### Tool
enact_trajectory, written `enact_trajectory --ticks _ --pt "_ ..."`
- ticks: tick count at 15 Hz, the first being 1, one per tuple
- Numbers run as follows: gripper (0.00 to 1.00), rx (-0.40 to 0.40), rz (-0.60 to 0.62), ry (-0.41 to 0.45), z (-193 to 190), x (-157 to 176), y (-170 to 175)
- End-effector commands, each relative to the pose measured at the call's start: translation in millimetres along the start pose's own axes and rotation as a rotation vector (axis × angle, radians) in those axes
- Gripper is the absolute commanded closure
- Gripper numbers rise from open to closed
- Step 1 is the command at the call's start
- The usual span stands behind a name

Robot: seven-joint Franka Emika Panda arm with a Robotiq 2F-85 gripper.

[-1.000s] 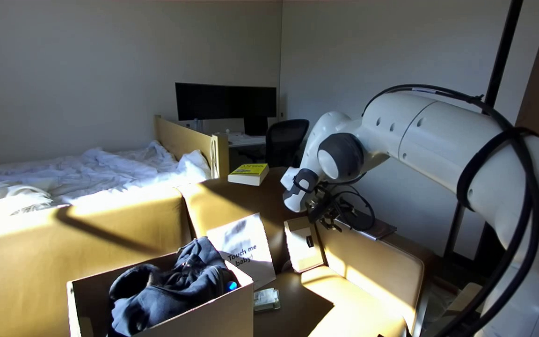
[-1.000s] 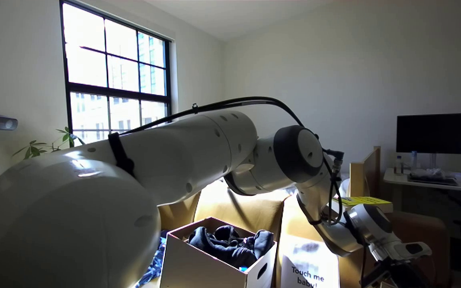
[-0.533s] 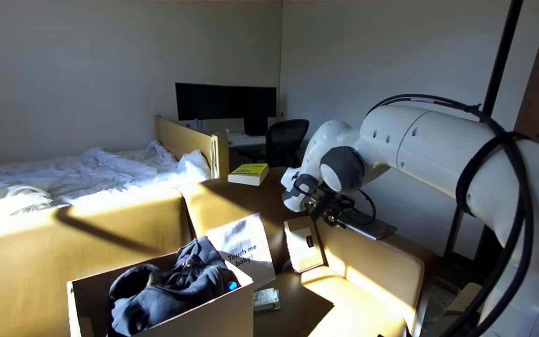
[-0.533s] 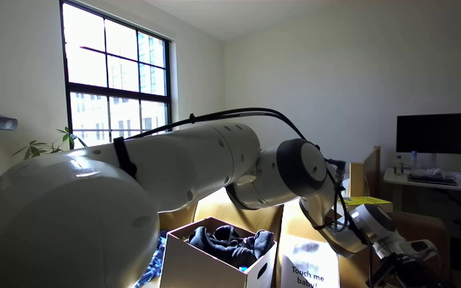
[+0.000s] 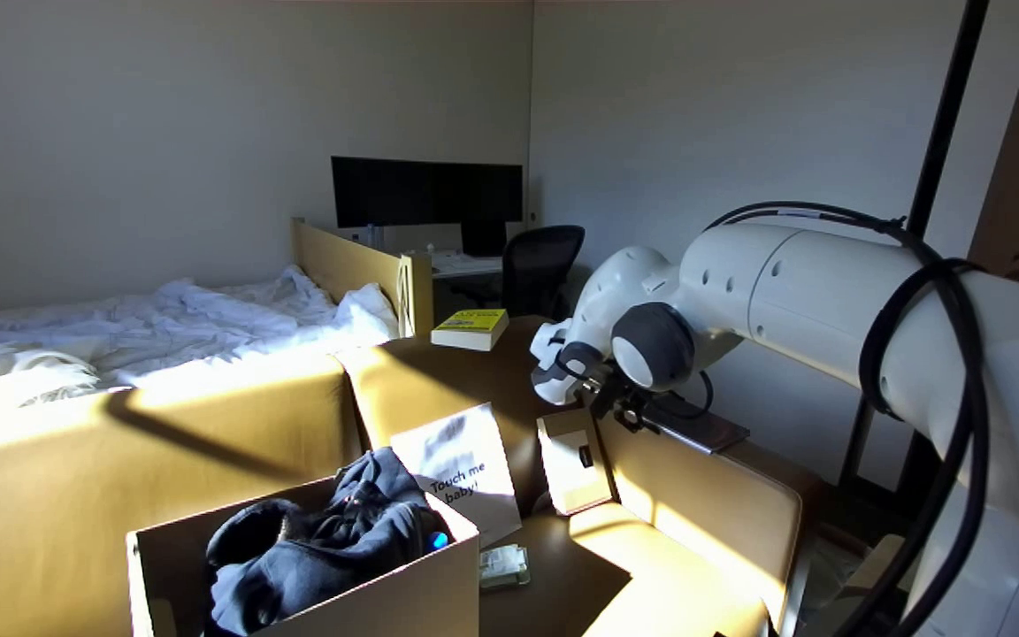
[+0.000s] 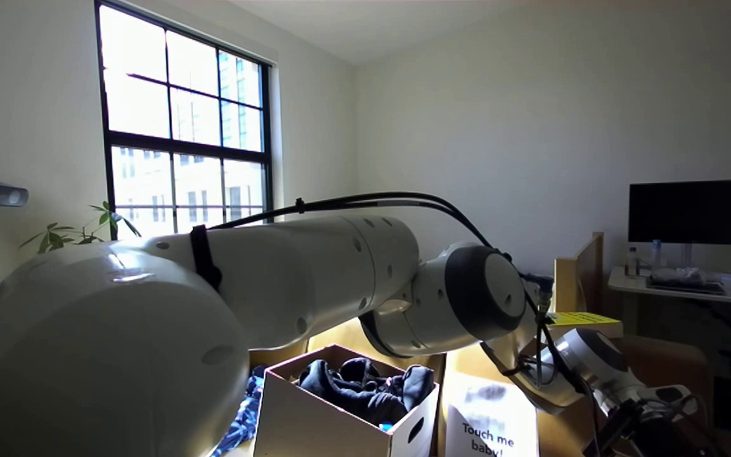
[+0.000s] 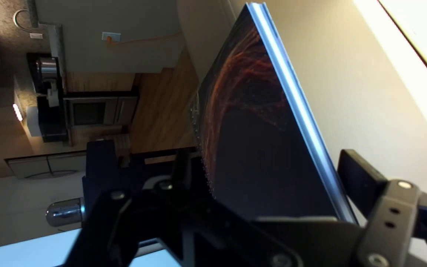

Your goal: Pick up the book and put it in the box

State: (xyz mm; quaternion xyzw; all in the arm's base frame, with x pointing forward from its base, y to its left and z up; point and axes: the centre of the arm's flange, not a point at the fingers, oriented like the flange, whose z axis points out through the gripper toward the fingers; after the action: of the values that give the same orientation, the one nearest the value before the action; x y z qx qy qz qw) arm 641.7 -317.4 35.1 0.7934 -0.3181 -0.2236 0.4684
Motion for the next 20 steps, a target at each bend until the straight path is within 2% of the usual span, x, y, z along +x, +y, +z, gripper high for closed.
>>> enact_trajectory --ticks 1,2,4,7,13,16,18,20 --pt "0.00 -0.012 -0.020 -0.003 -6 28 -2" --pt "0.25 -0.017 -0.019 0.002 -7 29 -2" --pt "0.32 -0.023 -0.022 0.005 -7 30 -2" --pt "0.53 -0.045 -0.058 -0.019 -6 31 -4" --pt "0.92 -0.091 -0.207 -0.108 1 26 -3" --pt "0.99 -0.101 -0.233 -0.120 2 24 2" --pt "1.00 -0.108 -0.244 -0.125 3 23 4" --pt "0.97 -0.112 -0.254 -0.124 2 22 6"
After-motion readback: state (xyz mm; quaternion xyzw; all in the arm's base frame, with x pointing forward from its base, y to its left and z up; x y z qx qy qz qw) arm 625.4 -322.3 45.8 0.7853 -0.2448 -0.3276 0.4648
